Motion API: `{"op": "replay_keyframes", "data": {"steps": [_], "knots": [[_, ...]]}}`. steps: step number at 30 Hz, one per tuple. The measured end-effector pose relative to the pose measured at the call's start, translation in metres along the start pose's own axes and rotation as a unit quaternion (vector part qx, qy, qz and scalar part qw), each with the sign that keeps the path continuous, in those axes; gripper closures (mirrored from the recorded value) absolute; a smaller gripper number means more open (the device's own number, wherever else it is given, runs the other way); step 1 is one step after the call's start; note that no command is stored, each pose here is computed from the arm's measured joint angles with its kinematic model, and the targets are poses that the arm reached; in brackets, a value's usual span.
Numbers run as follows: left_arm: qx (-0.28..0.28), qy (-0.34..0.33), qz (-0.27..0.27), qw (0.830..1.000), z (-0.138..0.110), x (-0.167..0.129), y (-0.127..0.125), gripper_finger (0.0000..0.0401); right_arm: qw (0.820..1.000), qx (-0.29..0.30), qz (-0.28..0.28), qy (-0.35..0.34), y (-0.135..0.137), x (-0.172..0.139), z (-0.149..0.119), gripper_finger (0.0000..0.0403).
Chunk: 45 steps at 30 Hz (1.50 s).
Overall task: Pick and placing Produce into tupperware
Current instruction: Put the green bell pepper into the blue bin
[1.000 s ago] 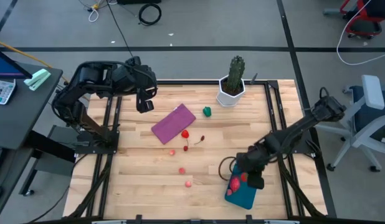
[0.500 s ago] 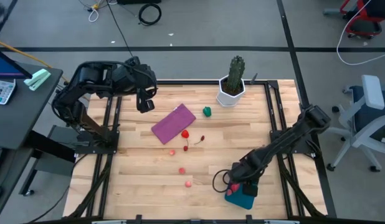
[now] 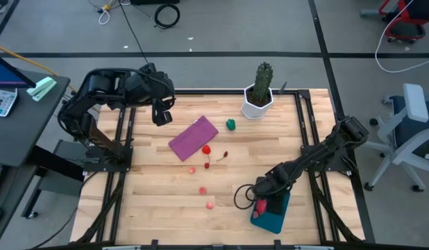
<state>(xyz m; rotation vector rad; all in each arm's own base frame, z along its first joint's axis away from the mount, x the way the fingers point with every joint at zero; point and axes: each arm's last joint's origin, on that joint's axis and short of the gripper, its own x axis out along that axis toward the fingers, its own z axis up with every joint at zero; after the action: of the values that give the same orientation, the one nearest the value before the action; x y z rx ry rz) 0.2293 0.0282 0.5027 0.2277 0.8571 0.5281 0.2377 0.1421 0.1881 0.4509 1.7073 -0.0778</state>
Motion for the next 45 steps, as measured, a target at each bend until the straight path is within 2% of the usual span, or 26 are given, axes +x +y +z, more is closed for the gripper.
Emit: {"op": "replay_keyframes", "data": {"steps": [7,10,14,17,19,21,26,29,33,35,38,40,45], "knots": [[-0.002,0.0,-0.003,1.0,0.0,0.0,0.0,0.0229,0.998,0.008,0.041,-0.047,-0.001,-0.032,-0.002,0.0272],[0.002,-0.001,-0.038,0.999,0.0,0.0,-0.002,0.0229,0.994,0.008,0.052,-0.096,-0.002,-0.052,-0.004,0.027],[0.015,-0.003,-0.088,0.996,0.0,0.0,-0.006,0.0229,0.975,-0.017,0.005,-0.221,-0.009,-0.08,-0.004,0.0275],[0.034,0.02,-0.11,0.993,-0.001,0.012,-0.014,0.0229,0.944,-0.022,-0.04,-0.327,-0.016,-0.098,0.0,0.0277],[0.055,0.048,-0.112,0.991,-0.004,0.025,-0.022,0.0229,0.927,-0.014,-0.057,-0.37,-0.022,-0.106,0.005,0.0275],[0.067,0.074,-0.113,0.988,-0.008,0.037,-0.029,0.0229,0.92,-0.021,-0.067,-0.386,-0.029,-0.111,0.012,0.0269],[0.11,0.151,-0.11,0.976,-0.025,0.073,-0.048,0.0229,0.908,-0.082,-0.117,-0.394,-0.042,-0.111,0.039,0.0242],[0.138,0.196,-0.1,0.966,-0.037,0.092,-0.059,0.0229,0.902,-0.082,-0.137,-0.402,-0.054,-0.11,0.059,0.0218],[0.183,0.238,-0.083,0.95,-0.053,0.111,-0.068,0.0229,0.893,-0.014,-0.172,-0.417,-0.08,-0.107,0.09,0.0182],[0.208,0.25,-0.076,0.943,-0.059,0.118,-0.072,0.0229,0.882,0.058,-0.175,-0.434,-0.095,-0.105,0.106,0.0165],[0.229,0.26,-0.066,0.936,-0.064,0.127,-0.072,0.0229,0.855,0.188,-0.148,-0.459,-0.116,-0.098,0.128,0.0148],[0.234,0.266,-0.065,0.933,-0.066,0.131,-0.07,0.0229,0.84,0.244,-0.132,-0.466,-0.129,-0.092,0.141,0.0141],[0.237,0.272,-0.064,0.931,-0.067,0.136,-0.06,0.0229,0.838,0.295,-0.14,-0.436,-0.152,-0.068,0.162,0.0135]]}}
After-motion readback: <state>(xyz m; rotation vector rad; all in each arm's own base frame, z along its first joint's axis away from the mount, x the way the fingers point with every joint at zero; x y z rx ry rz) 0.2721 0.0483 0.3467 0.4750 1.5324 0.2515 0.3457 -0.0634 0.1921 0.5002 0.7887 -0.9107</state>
